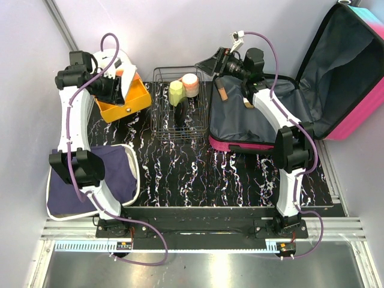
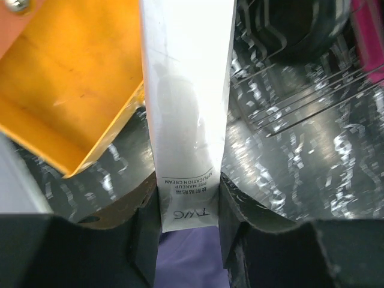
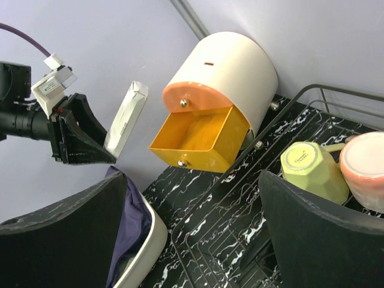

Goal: Open, take out, and arrange the luggage

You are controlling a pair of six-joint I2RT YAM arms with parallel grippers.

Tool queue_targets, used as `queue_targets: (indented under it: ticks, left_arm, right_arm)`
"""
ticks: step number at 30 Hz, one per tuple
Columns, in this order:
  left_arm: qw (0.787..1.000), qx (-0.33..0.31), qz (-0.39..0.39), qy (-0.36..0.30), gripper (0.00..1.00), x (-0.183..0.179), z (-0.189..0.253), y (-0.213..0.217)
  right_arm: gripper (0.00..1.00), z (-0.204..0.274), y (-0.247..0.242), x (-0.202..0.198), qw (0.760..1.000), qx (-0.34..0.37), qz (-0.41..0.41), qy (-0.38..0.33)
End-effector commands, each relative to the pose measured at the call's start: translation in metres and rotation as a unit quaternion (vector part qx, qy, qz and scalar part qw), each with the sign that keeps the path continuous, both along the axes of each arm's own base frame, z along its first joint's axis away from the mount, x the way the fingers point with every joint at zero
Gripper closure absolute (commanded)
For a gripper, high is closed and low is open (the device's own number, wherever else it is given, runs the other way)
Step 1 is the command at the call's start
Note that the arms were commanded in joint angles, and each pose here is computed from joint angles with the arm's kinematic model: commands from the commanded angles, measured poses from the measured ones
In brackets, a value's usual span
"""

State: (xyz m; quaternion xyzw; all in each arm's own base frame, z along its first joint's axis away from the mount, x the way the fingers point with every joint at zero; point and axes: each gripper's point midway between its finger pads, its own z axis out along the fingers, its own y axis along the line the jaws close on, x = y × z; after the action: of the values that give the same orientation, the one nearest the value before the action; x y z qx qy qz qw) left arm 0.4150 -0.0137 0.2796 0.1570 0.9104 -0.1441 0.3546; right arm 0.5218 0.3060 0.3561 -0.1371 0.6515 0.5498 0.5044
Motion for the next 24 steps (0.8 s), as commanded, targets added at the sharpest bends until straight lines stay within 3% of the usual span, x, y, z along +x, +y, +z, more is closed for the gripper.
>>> queue_targets:
  ticks: [1,8,15,24]
  left_arm:
    - [0.992,0.111,-0.052,0.035,0.80,-0.015,-0.013,0.032]
    - [0.974,0.210,-0.048,0.068,0.79,0.005,-0.030,0.072]
    - [0.960,0.273,-0.032,0.044,0.79,0.030,-0.030,0.096]
    - [0.933,0.359,-0.005,-0.013,0.31,0.060,-0.012,0.126]
  right_arm:
    - [0.00,0.042,0.001,-0.021,0.998,0.002,0.026,-0.057]
    - [0.00,0.041,-0.002,-0.022,0.998,-0.004,0.028,-0.059]
    - [0.00,0.039,-0.008,-0.022,0.998,-0.006,0.023,-0.054]
    - [0.00,0.027,-0.017,-0.006,0.999,-0.022,0.006,-0.046]
